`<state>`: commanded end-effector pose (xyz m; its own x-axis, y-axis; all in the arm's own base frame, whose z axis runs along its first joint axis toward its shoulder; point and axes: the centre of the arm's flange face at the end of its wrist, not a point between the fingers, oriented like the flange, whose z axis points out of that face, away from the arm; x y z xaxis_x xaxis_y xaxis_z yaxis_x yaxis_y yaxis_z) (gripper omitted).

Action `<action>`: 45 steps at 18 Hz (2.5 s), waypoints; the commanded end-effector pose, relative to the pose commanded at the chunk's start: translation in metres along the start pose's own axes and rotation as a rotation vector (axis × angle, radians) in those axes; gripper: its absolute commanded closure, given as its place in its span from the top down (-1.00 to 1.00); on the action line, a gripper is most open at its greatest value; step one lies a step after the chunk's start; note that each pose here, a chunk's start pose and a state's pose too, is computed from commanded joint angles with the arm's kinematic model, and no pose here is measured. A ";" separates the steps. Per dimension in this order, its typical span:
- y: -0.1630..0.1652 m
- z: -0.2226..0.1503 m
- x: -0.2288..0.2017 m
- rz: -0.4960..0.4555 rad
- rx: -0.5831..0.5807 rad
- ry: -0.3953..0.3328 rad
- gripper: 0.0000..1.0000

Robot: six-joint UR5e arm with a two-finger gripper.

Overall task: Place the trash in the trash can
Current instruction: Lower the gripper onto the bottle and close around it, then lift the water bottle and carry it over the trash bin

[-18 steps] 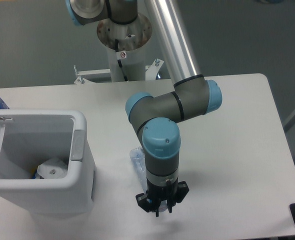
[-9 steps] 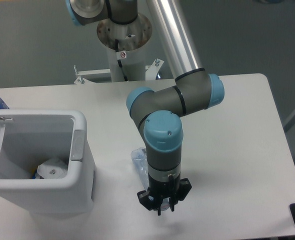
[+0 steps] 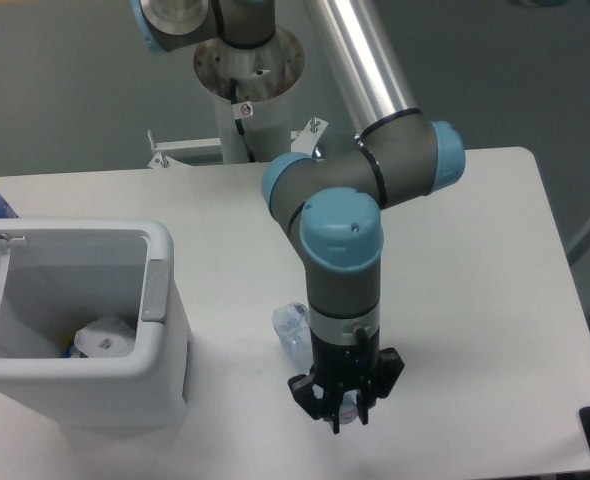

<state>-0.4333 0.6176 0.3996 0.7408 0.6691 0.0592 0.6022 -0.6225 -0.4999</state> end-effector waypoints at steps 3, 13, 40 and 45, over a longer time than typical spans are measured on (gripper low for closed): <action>-0.010 -0.015 -0.005 -0.026 0.031 -0.004 -0.23; -0.035 -0.098 -0.002 -0.025 0.164 0.038 -0.23; -0.020 -0.324 0.053 0.027 0.464 0.275 -0.23; 0.000 -0.318 0.117 0.101 0.423 0.356 -0.23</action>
<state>-0.2513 0.5667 0.6816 0.8873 0.3909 0.2447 0.4058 -0.4097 -0.8170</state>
